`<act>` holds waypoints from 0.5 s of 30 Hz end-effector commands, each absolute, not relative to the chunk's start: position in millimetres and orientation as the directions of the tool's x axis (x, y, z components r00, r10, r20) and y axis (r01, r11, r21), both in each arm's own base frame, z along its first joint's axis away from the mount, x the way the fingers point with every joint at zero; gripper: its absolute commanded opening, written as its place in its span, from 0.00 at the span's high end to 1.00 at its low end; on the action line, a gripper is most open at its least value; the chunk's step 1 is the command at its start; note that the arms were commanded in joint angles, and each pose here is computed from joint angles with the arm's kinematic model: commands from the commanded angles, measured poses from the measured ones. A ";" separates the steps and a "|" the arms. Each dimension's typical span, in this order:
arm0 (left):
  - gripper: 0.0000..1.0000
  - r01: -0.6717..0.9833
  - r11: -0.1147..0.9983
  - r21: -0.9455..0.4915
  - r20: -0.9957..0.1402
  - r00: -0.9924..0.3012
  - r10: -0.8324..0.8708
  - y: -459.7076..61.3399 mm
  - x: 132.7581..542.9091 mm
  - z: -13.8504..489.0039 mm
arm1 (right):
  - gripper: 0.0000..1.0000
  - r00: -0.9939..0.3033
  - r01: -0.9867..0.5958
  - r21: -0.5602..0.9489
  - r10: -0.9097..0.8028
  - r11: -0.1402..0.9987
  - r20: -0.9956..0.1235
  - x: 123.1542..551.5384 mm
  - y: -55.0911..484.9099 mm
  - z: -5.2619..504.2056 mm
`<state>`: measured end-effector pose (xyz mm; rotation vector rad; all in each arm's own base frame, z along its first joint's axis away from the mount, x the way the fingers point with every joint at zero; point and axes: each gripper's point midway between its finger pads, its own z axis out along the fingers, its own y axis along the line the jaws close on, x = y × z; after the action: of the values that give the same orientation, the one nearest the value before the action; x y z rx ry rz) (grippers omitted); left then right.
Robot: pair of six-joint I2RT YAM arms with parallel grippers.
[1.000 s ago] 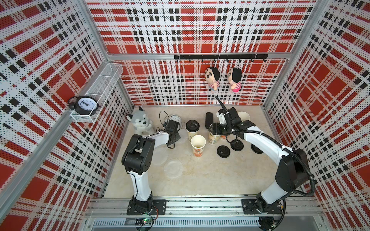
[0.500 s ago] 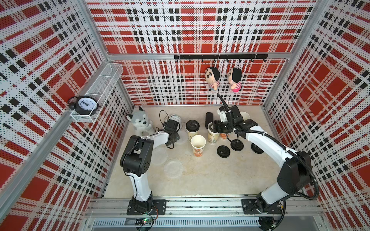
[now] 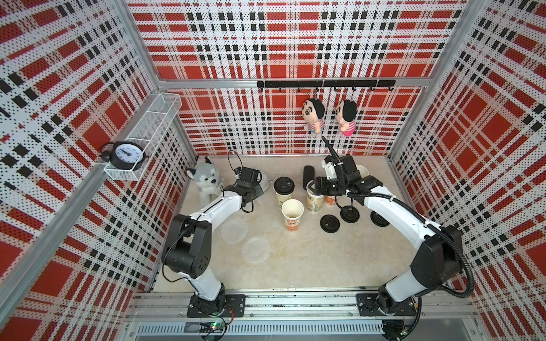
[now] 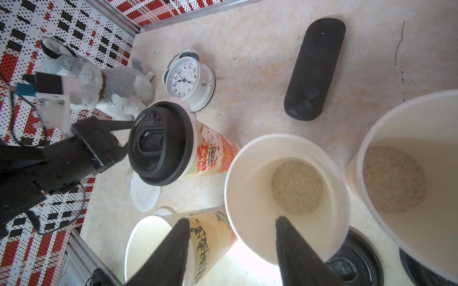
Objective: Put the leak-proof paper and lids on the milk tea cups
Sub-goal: Pick up the leak-proof paper from the center of the board.
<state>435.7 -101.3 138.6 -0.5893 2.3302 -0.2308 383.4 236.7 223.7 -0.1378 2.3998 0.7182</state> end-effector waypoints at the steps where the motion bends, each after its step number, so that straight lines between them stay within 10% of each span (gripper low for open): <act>1: 1.00 -0.335 0.884 -0.327 -0.651 -0.598 -0.468 -93.0 429.8 184.1 | 0.41 -0.765 -0.287 0.478 0.102 0.830 -0.636 385.1 235.4 248.1; 15: 1.00 -0.066 0.913 -0.402 -0.714 -0.601 -0.358 -149.3 364.3 312.7 | 0.41 -0.734 -0.302 0.476 0.118 0.826 -0.669 384.0 227.0 270.8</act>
<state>386.3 -128.5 307.4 -0.4105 2.1288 -0.3994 383.6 236.4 231.2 -0.1409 2.3791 0.7353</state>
